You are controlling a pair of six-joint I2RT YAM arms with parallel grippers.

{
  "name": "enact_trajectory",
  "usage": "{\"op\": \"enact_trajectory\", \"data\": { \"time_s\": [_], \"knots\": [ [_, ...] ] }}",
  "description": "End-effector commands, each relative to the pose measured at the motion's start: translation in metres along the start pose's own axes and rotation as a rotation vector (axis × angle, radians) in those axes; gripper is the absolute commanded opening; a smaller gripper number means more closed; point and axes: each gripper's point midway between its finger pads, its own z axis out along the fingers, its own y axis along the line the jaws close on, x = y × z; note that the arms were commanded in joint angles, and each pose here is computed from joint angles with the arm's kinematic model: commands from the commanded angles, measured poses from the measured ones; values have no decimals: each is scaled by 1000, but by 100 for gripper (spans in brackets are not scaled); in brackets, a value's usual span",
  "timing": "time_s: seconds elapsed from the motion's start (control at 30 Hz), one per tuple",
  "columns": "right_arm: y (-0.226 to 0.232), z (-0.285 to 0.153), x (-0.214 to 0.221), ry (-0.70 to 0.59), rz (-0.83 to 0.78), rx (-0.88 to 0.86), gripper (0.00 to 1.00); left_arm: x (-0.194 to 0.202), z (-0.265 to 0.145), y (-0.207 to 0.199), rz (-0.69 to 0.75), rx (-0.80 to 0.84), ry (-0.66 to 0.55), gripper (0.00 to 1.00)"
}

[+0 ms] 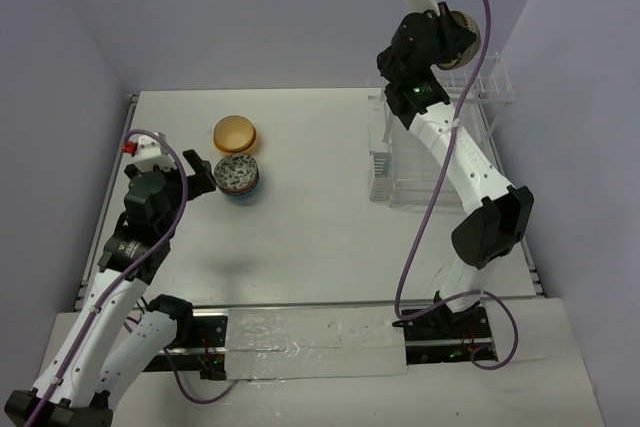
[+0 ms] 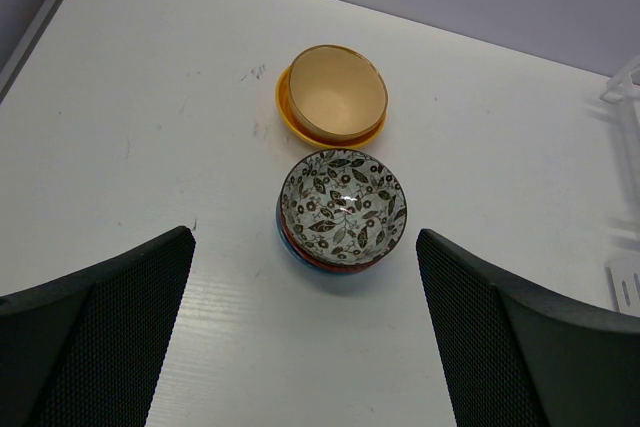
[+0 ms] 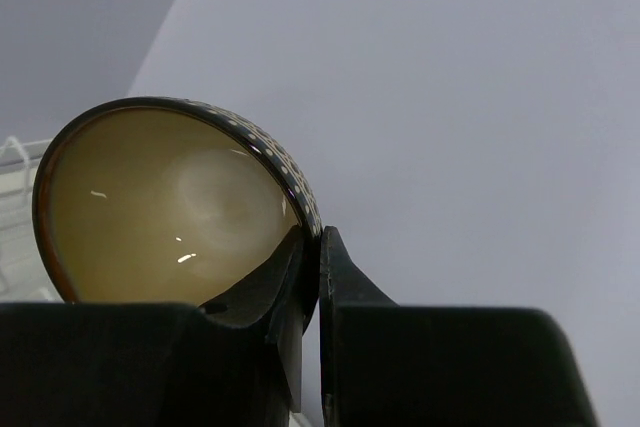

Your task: Load the bowls into the dish rack

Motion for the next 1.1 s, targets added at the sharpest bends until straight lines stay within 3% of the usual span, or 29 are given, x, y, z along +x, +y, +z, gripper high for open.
{"op": "enact_trajectory", "data": {
  "time_s": [0.0, 1.07],
  "knots": [
    [-34, 7, -19, -11, 114, 74, 0, -4, 1, -4, 1, 23, -26, 99],
    [75, 63, 7, 48, -133, 97, 0, 2, 5, -6, 12, 24, -4, 99]
  ]
}}
